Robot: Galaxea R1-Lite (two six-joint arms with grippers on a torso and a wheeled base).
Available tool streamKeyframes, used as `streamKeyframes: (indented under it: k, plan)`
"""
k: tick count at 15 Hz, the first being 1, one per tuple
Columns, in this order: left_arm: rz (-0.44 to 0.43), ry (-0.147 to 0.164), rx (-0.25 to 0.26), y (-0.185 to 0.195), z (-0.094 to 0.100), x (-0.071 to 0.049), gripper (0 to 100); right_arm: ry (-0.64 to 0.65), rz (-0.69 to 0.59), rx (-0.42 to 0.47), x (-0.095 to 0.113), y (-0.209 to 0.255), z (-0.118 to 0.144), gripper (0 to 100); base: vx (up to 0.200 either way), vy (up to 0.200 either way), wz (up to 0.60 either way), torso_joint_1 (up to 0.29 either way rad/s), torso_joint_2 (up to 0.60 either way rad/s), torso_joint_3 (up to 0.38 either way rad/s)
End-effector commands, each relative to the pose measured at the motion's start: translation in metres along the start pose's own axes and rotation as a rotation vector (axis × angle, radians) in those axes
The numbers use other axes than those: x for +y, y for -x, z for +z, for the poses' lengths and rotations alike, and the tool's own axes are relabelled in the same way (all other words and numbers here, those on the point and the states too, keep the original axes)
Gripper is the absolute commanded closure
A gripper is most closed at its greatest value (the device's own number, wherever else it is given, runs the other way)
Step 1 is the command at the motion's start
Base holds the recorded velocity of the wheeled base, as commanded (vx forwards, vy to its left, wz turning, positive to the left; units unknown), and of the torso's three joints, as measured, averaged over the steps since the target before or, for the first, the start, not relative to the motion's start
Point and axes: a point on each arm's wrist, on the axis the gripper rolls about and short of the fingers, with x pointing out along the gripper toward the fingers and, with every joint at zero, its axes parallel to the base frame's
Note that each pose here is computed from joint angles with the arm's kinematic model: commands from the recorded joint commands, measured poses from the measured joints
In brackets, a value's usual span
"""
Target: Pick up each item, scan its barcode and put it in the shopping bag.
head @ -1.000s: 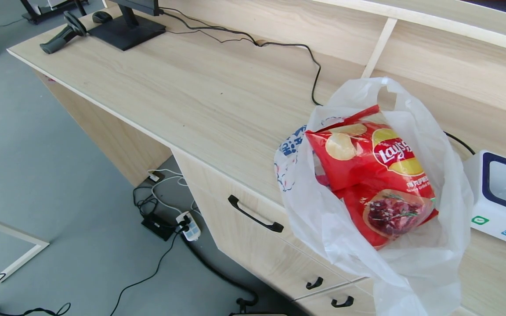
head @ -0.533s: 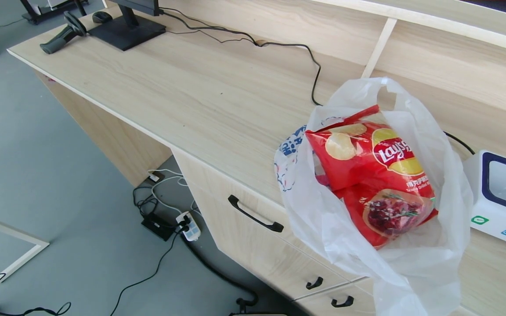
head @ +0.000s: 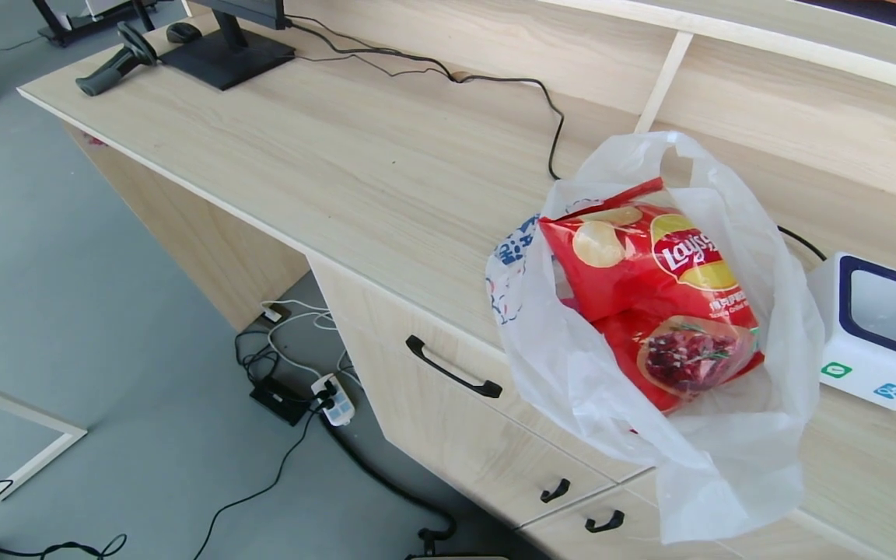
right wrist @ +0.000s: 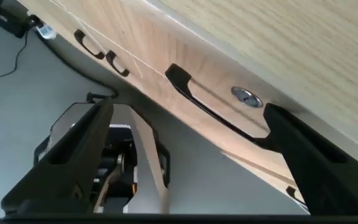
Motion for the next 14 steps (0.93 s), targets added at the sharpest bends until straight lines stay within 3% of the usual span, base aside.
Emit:
streamKeyframes:
  k: [1,4,8,14]
  plan:
    - [0.0,0.0,-0.001,-0.0001,0.0002,0.0,0,0.049,0.12,-0.236,-0.002,0.0146,-0.003,0,0.0,0.0,0.0,0.0,0.0,0.0]
    - [0.0,-0.002,0.001,-0.0001,0.0001,0.0,0,0.044,0.076,-0.319,-0.0018,0.0201,-0.0064,0,0.0,0.0,0.0,0.0,0.0,0.0]
    - [0.0,0.0,0.001,-0.0001,0.0001,0.0,0,0.014,0.083,-0.287,-0.0018,0.0185,-0.0054,0,0.0,0.0,0.0,0.0,0.0,0.0]
    - [0.0,0.0,0.002,-0.0001,-0.0001,0.0,0,-0.033,0.025,-0.324,-0.0031,0.0197,-0.0061,0,0.0,0.0,0.0,0.0,0.0,0.0]
